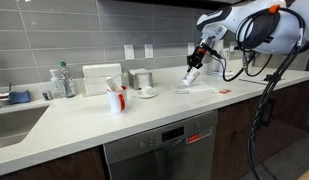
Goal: Set the cup right side up on the paper towel
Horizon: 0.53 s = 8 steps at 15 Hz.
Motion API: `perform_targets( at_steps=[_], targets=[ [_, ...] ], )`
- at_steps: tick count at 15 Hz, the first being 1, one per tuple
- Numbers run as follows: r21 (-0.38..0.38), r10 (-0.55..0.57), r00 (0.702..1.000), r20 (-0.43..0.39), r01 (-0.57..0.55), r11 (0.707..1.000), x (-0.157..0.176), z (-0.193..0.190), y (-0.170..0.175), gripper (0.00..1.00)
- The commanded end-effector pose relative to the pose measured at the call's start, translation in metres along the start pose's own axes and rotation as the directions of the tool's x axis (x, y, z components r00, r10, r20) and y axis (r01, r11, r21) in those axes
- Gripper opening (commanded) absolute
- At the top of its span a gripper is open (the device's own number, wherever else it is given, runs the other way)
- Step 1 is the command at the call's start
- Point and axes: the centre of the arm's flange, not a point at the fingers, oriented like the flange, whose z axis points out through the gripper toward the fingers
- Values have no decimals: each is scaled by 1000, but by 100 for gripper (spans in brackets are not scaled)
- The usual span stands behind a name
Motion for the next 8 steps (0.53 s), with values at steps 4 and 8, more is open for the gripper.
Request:
perform_targets(
  at_steps=[4,8],
  targets=[
    [-244,-49,999,-6,46,969,-9,-42,-48,1],
    [-437,-63,998,-2,56,898,-3,-39,-84,1]
  ],
)
